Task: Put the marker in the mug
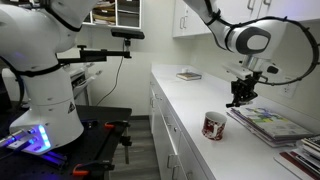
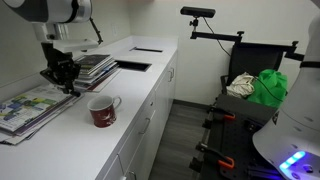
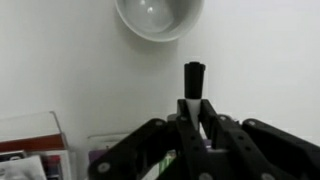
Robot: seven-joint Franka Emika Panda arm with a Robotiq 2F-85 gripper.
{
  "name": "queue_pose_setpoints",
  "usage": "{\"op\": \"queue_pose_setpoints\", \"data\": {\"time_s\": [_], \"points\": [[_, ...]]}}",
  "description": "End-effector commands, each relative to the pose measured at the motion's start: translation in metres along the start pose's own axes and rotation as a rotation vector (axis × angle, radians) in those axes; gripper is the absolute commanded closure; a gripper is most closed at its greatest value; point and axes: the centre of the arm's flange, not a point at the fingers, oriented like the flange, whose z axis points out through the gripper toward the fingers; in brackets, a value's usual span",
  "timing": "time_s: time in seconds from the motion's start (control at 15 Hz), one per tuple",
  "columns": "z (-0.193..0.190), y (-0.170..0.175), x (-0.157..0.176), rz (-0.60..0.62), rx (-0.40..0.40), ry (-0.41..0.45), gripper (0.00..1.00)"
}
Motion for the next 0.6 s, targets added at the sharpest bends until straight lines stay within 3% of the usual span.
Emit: {"op": "queue_pose_setpoints", "data": {"time_s": [0.0,0.2,0.53], "points": [[-0.005,0.004,-0.048,-0.201,0.044,-0.011,0.95],[-0.010,0.010,-0.064,-0.360,0.090,0.011,0.95],[-0.032,0.027,-0.077,-0.550,0.223,0.146,0.95]]}}
